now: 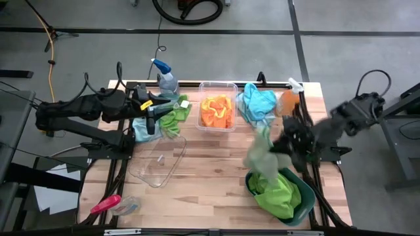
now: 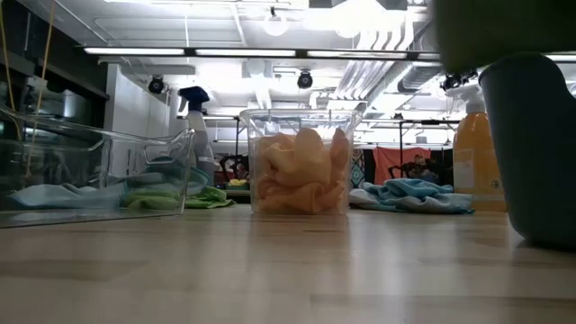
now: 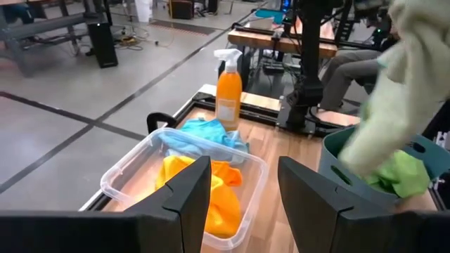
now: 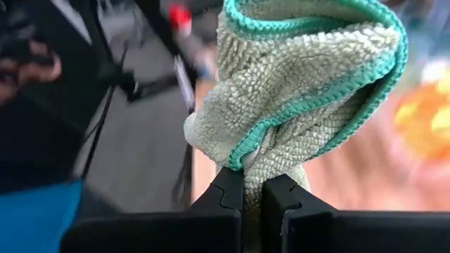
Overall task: Sort microfiber towel by color & place in baskets
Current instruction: Put the light green microfiber towel into the green bin
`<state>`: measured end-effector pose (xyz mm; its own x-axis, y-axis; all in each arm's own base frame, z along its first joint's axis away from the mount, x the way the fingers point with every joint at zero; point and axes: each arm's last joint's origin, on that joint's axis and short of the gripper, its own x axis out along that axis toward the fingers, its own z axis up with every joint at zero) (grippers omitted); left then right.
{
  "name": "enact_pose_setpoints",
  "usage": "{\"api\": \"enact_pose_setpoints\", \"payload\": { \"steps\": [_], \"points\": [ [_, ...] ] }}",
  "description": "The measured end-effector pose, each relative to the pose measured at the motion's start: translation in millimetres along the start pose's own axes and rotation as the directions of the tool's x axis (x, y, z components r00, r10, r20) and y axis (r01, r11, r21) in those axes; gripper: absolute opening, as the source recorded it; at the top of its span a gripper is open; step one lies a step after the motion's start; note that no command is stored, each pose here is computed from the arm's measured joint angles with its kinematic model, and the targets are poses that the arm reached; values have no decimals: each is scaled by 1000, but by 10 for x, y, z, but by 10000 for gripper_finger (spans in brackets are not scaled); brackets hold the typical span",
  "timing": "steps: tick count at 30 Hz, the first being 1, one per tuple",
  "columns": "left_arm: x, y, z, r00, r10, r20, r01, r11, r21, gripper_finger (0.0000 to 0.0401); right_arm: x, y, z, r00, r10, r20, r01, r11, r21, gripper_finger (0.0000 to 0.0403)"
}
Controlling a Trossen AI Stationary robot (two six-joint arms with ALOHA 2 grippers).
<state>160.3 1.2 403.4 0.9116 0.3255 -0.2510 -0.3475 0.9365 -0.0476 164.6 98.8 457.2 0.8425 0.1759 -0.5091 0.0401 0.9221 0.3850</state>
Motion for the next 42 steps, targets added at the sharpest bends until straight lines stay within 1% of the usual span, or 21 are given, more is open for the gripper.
{"api": "enact_pose_setpoints", "payload": {
  "steps": [2,3,6,8,13,17,19,21,23,24,26,28,29,30,33,36,37,39,41,42],
  "points": [
    [21,-8,-5,1000,1,-6,-1,1000,2,155,23,92,-156,996,-20,-86,25,998,51,0],
    [33,-12,-8,1000,1,-10,-1,1000,4,155,37,130,-240,991,-45,-129,55,996,75,0],
    [78,-29,-19,1000,4,-23,-3,1000,10,155,98,228,-471,962,-144,-231,176,977,124,0],
    [109,-41,-28,999,5,-33,-5,1000,14,155,162,303,-609,941,-214,-264,255,958,132,0],
    [189,-71,-51,998,9,-57,-8,1000,24,155,367,426,-847,885,-400,-236,442,882,165,0],
    [247,-92,-70,997,13,-74,-10,999,31,155,582,487,-1006,818,-503,-280,560,806,191,0],
    [270,-101,-78,997,14,-82,-12,1000,22,155,698,529,-1097,779,-523,-345,601,780,175,0],
    [287,-107,-84,996,14,-87,-13,1000,12,155,806,577,-1192,735,-520,-436,628,765,146,0],
    [299,-112,-88,996,15,-91,-14,1000,13,155,889,630,-1282,691,-496,-526,637,762,118,0],
    [303,-113,-89,996,15,-92,-14,1000,14,155,926,662,-1327,677,-479,-560,635,764,114,0],
    [302,-113,-89,996,15,-92,-14,1000,13,155,1003,703,-1428,672,-433,-601,618,775,132,0],
    [302,-113,-88,996,15,-91,-14,1000,13,155,1088,717,-1548,680,-375,-630,595,784,176,0],
    [303,-113,-89,996,15,-92,-14,1000,13,155,1125,704,-1611,677,-352,-647,594,780,197,0],
    [302,-113,-88,996,15,-91,-14,1000,13,155,1153,668,-1675,665,-341,-665,606,767,213,0],
    [302,-113,-88,996,15,-91,-14,1000,13,155,1178,487,-1786,630,-373,-681,675,697,243,0],
    [302,-113,-88,996,15,-91,-14,1000,11,155,1140,280,-1763,635,-409,-655,722,614,317,0],
    [302,-113,-88,996,15,-91,-14,1000,5,155,1121,212,-1741,646,-417,-639,729,585,355,0],
    [302,-113,-88,996,14,-92,-15,1000,-8,155,1085,95,-1692,684,-419,-597,718,536,445,0],
    [302,-113,-88,996,14,-92,-15,1000,-16,155,1083,7,-1657,735,-389,-556,675,499,543,0],
    [302,-113,-89,996,13,-92,-15,1000,-21,155,1098,-27,-1653,759,-364,-540,650,489,582,0]
  ]
}}
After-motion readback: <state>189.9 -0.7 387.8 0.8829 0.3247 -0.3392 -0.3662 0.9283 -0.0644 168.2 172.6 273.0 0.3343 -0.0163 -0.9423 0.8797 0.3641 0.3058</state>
